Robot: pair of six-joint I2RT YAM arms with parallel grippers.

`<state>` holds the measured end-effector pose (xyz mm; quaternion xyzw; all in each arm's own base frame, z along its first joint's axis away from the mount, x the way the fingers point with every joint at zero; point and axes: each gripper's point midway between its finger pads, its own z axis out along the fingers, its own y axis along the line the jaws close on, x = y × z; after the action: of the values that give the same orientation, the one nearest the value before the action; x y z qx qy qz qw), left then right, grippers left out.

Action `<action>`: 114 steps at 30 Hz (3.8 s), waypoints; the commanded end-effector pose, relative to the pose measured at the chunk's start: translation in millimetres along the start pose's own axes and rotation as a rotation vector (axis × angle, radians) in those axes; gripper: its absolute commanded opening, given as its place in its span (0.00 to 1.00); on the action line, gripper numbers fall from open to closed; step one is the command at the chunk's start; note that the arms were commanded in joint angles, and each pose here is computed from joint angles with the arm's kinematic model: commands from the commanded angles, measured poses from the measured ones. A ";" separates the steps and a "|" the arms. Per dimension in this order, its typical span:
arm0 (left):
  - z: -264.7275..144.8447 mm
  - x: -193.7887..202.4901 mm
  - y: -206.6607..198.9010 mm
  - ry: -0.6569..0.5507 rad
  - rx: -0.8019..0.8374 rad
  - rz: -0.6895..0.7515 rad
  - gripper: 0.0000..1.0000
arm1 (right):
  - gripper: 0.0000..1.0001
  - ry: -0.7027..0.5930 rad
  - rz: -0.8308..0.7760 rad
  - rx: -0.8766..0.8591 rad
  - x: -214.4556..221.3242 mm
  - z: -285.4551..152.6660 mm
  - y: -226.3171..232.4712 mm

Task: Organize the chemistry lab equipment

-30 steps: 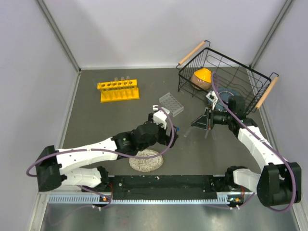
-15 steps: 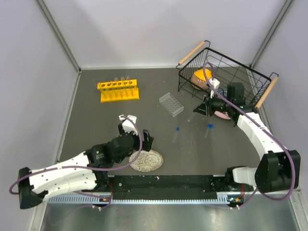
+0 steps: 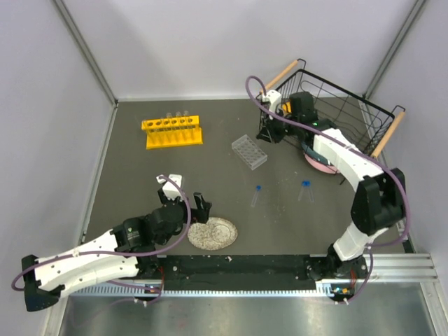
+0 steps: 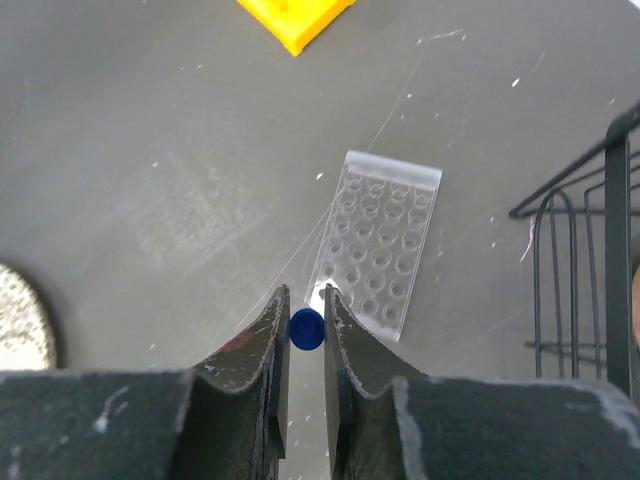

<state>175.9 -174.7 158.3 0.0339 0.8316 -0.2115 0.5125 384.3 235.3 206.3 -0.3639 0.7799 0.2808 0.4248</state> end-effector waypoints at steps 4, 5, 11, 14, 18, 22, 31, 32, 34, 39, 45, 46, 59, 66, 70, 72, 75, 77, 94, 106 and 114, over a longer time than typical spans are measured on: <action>-2.9 0.3 14.7 -0.017 -0.055 -0.026 0.99 | 0.10 -0.002 -0.111 0.069 -37.4 49.3 -11.2; -3.9 0.1 16.1 -0.018 -0.058 -0.031 0.99 | 0.10 0.022 -0.103 0.067 -29.7 61.1 -14.2; -6.1 0.0 22.6 -0.033 -0.073 -0.043 0.99 | 0.11 0.022 -0.119 0.063 -42.0 96.9 -17.8; -7.2 -0.7 25.2 -0.039 -0.080 -0.044 0.99 | 0.11 0.023 -0.111 0.052 -44.4 107.8 -16.6; -7.9 -1.3 28.6 -0.046 -0.093 -0.041 0.99 | 0.11 0.047 -0.108 0.037 -34.8 124.4 -15.8; -7.5 -1.8 29.0 -0.049 -0.096 -0.037 0.99 | 0.11 0.060 -0.105 0.029 -28.5 133.3 -14.3; -7.3 -4.2 27.4 -0.055 -0.091 -0.028 0.99 | 0.11 0.073 -0.096 0.028 -22.6 144.1 -18.8; -7.3 -4.1 28.0 -0.055 -0.093 -0.028 0.99 | 0.11 0.074 -0.096 0.029 -22.1 145.5 -19.7; -7.1 -3.9 28.0 -0.054 -0.094 -0.028 0.99 | 0.11 0.078 -0.095 0.032 -20.6 147.8 -21.2; -7.2 -4.5 27.3 -0.054 -0.091 -0.027 0.99 | 0.11 0.091 -0.091 0.039 -15.1 152.4 -24.5; -6.5 -5.8 26.4 -0.056 -0.091 -0.024 0.99 | 0.11 0.110 -0.091 0.049 -6.5 155.5 -27.8; -6.3 -5.8 26.2 -0.056 -0.091 -0.024 0.99 | 0.11 0.115 -0.089 0.053 -4.3 155.3 -29.0; -5.7 -4.5 20.1 -0.048 -0.063 -0.040 0.99 | 0.19 0.179 -0.068 0.035 29.4 165.7 -28.6; -5.1 -4.4 12.8 -0.042 -0.032 -0.057 0.99 | 0.32 0.174 -0.071 0.015 25.8 157.1 -21.4; -4.4 -5.5 0.3 -0.034 0.020 -0.074 0.99 | 0.38 0.154 -0.089 0.015 15.2 145.0 -17.5; -3.7 -5.9 -5.5 -0.029 0.041 -0.080 0.99 | 0.42 0.138 -0.097 0.014 7.2 137.2 -14.3; -2.0 -5.9 -15.4 -0.016 0.075 -0.090 0.99 | 0.49 0.120 -0.103 0.015 -1.2 128.8 -10.7; 0.0 -4.6 -21.9 -0.005 0.096 -0.094 0.99 | 0.54 0.097 -0.113 0.019 -12.6 119.9 -7.8; 23.7 8.3 -67.2 0.157 0.197 -0.103 0.99 | 0.99 0.027 -0.208 -0.104 -29.0 7.1 56.8; 69.3 29.1 -86.3 0.348 0.190 -0.073 0.98 | 0.99 -0.022 -0.093 -0.225 36.9 -72.7 92.1; 106.7 46.3 -100.9 0.448 0.156 -0.004 0.88 | 0.99 -0.079 -0.062 -0.169 58.9 -91.6 70.6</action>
<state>203.1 -291.1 99.3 0.0983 0.9132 -0.2476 0.3083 254.0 192.0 174.6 -0.4016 0.7641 0.3421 0.3713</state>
